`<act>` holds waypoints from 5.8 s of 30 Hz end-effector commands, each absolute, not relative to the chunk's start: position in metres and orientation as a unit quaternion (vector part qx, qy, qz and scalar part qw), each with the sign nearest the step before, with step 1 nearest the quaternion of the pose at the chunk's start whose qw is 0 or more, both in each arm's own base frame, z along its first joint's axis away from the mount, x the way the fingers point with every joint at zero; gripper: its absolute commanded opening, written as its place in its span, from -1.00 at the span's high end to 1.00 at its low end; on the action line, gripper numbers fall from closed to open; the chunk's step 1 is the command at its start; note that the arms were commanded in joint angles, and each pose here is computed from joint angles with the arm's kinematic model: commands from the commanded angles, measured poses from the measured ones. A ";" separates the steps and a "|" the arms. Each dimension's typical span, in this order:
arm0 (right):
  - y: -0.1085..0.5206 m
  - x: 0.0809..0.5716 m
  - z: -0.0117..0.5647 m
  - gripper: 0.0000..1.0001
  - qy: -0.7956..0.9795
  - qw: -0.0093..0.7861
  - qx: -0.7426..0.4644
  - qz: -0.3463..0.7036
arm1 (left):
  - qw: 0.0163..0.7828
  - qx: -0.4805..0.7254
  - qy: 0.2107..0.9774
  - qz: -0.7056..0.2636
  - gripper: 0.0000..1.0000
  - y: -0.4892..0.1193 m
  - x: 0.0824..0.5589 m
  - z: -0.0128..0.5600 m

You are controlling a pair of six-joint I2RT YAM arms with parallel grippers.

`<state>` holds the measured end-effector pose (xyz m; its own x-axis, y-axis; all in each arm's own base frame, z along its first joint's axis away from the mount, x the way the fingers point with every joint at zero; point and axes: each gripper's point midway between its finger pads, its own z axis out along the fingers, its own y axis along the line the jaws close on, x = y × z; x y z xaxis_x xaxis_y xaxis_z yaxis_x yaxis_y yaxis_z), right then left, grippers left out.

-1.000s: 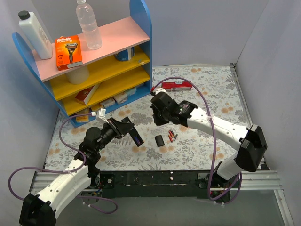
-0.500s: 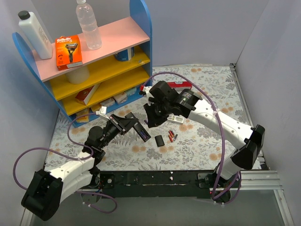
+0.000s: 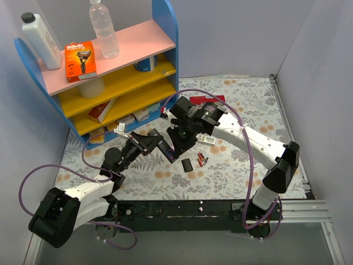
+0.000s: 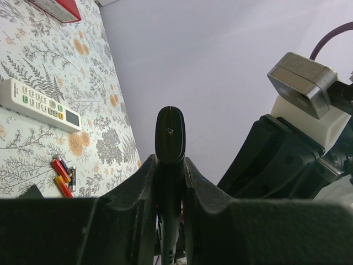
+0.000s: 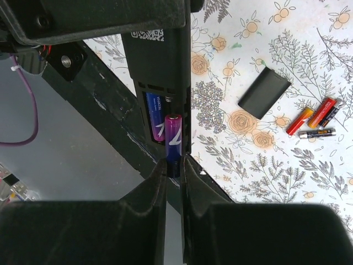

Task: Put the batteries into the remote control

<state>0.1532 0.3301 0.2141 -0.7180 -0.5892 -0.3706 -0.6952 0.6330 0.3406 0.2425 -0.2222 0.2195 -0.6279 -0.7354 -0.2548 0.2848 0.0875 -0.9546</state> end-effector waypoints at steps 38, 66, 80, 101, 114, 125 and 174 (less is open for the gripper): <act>0.339 0.153 0.215 0.97 0.915 0.095 -0.331 0.210 | 0.418 -0.155 0.599 -0.665 1.00 -0.223 0.241 0.245; 0.353 0.159 0.226 0.53 0.906 0.122 -0.336 0.227 | 0.383 -0.199 0.608 -0.666 1.00 -0.222 0.243 0.236; 0.352 0.157 0.264 -0.08 0.875 0.164 -0.376 0.257 | 0.368 -0.223 0.621 -0.655 1.00 -0.219 0.243 0.227; 0.335 0.125 0.271 -0.02 0.524 0.354 -0.726 0.271 | 0.348 -0.163 0.616 -0.688 1.00 -0.231 0.224 0.268; 0.344 0.117 0.255 0.24 0.503 0.337 -0.753 0.258 | 0.341 -0.158 0.615 -0.693 1.00 -0.232 0.221 0.272; 0.344 0.109 0.237 0.32 0.501 0.310 -0.767 0.252 | 0.339 -0.154 0.614 -0.696 1.00 -0.233 0.220 0.277; 0.339 0.117 0.246 0.39 0.519 0.335 -0.755 0.220 | 0.336 -0.152 0.615 -0.697 1.00 -0.233 0.218 0.276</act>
<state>0.1165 0.3312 0.2322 0.3670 -0.6674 -0.6480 -0.9302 -0.2627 -0.2564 0.2211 -0.2327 0.2480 -0.7133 -0.6523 -0.2563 0.2806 0.0694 -0.9573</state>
